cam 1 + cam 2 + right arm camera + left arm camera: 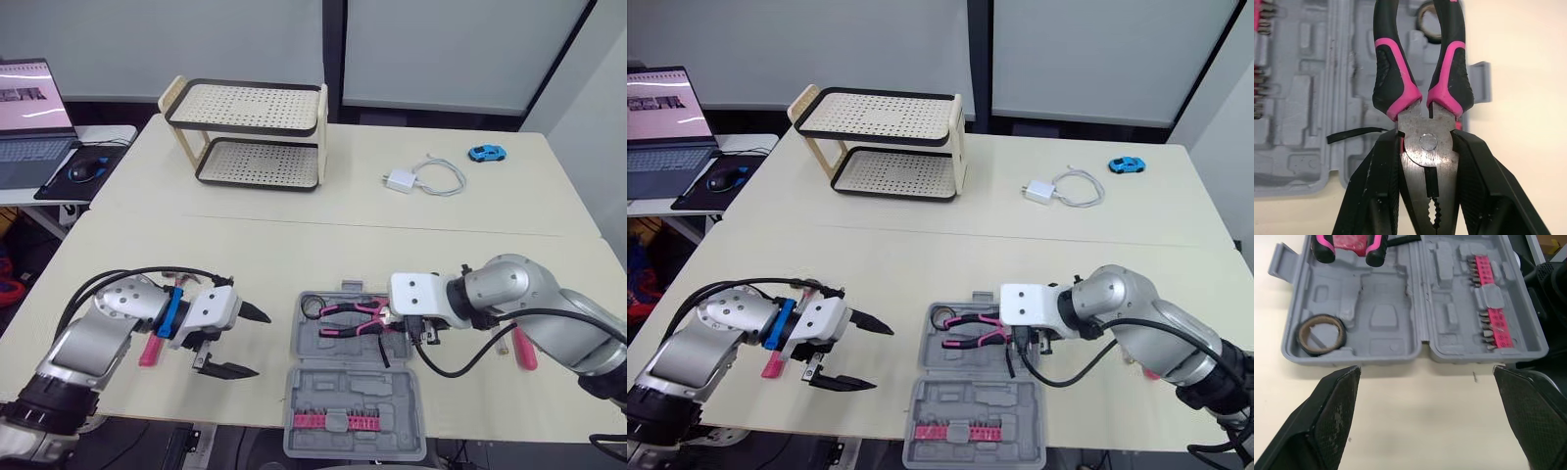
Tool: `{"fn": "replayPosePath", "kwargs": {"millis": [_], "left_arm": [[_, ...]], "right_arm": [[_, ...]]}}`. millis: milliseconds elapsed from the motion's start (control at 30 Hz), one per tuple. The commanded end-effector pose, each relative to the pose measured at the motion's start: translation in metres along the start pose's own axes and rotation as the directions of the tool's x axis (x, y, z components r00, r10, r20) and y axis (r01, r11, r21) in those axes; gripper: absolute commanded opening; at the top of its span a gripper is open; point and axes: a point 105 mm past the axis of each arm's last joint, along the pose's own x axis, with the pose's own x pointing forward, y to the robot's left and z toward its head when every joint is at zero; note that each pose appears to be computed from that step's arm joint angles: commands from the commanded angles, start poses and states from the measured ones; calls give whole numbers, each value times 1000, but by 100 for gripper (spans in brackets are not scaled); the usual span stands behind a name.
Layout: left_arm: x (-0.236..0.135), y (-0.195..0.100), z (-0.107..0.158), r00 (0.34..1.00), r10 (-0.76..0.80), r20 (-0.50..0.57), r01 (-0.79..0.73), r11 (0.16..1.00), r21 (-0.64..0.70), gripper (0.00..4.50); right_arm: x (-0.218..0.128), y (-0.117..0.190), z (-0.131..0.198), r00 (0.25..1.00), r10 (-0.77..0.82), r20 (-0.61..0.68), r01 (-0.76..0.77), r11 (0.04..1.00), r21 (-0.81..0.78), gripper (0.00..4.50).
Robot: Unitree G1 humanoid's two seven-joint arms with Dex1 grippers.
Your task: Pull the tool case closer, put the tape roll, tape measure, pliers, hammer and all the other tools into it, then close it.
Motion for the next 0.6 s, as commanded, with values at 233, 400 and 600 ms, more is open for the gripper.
{"fn": "replayPosePath", "kwargs": {"millis": [233, 400, 600], "left_arm": [[-4, -3, 6, 997, 71, 8, -71, 997, 39, 450], [-2, -2, 7, 997, 76, 10, -76, 996, 37, 450], [0, -3, 8, 997, 76, 10, -76, 996, 36, 450]], "right_arm": [[26, 1, 12, 1000, 17, -5, -17, 999, -47, 127], [38, 0, 9, 999, 30, -18, -31, 999, -42, 127], [47, 2, 3, 999, 45, -27, -46, 999, -23, 127]]}}
